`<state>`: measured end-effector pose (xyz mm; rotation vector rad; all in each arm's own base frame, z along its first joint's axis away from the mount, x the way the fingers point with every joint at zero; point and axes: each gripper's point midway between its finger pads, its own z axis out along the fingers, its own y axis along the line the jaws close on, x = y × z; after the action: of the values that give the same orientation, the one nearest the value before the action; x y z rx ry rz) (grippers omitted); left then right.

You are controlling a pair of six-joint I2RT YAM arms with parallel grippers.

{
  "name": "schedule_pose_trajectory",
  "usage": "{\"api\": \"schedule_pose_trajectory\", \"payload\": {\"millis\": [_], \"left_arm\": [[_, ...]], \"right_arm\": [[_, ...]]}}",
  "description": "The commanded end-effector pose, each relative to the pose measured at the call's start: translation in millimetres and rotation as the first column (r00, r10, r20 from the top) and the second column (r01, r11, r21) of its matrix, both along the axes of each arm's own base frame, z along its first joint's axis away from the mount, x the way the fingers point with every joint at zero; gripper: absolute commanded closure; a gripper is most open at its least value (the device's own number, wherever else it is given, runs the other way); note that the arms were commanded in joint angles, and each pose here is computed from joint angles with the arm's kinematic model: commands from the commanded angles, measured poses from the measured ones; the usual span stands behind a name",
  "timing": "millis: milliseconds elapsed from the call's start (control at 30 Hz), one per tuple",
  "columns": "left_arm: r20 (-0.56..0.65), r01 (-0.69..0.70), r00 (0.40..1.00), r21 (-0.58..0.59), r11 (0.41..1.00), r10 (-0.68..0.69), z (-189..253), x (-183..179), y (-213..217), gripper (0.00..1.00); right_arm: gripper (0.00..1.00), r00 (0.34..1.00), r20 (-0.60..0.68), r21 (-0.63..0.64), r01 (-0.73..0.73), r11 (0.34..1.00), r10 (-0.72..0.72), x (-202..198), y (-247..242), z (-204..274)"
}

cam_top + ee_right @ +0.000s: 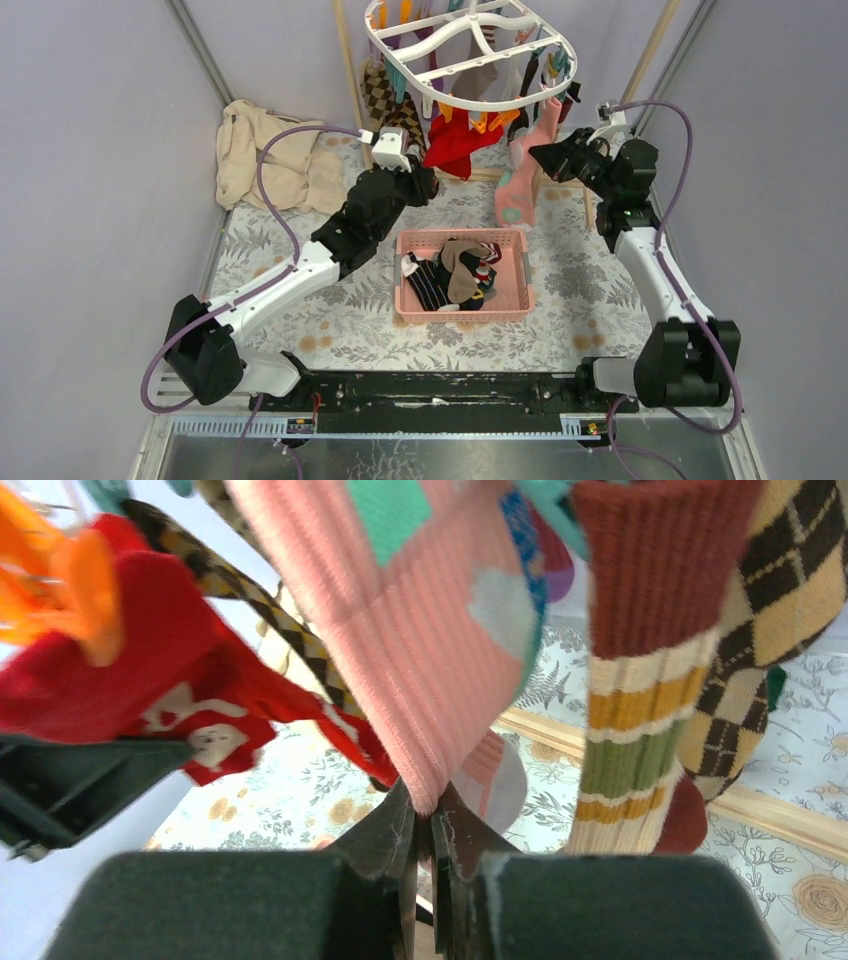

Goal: Remove the socks clipped to the hanger
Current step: Remove the sock from the hanger.

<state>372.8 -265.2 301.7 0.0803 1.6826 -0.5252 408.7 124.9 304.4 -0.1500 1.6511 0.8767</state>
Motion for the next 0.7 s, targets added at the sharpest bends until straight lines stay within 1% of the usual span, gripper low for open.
{"api": "schedule_pose_trajectory", "payload": {"millis": [0, 100, 267, 533, 667], "left_arm": [[-0.002, 0.031, 1.000, -0.032, 0.999, -0.031, 8.6, 0.9, -6.0, 0.62], [-0.023, 0.069, 0.997, -0.048, 0.996, -0.071, 7.7, -3.2, -13.5, 0.57], [-0.054, 0.140, 0.988, -0.090, 0.986, -0.145, 6.5, -17.2, -24.6, 0.50], [-0.050, 0.194, 0.978, -0.146, 0.970, -0.203, 19.6, -48.1, -22.1, 0.44], [-0.045, 0.216, 0.973, -0.166, 0.962, -0.226, 28.9, -61.9, -18.8, 0.42]], "right_arm": [[0.92, 0.998, 0.068, -0.030, 0.010, 0.999, -0.008, -27.0, -3.7, 41.4], [0.93, 0.998, 0.067, -0.041, 0.014, 0.999, -0.012, -39.0, -4.3, 52.0], [0.95, 0.998, 0.043, -0.043, -0.033, 0.999, 0.035, -53.4, 11.2, 61.7], [0.95, 0.987, -0.022, -0.072, -0.161, 0.984, 0.160, -66.9, 63.2, 57.1], [0.95, 0.974, -0.069, -0.079, -0.219, 0.973, 0.213, -76.2, 88.4, 45.4]]}}
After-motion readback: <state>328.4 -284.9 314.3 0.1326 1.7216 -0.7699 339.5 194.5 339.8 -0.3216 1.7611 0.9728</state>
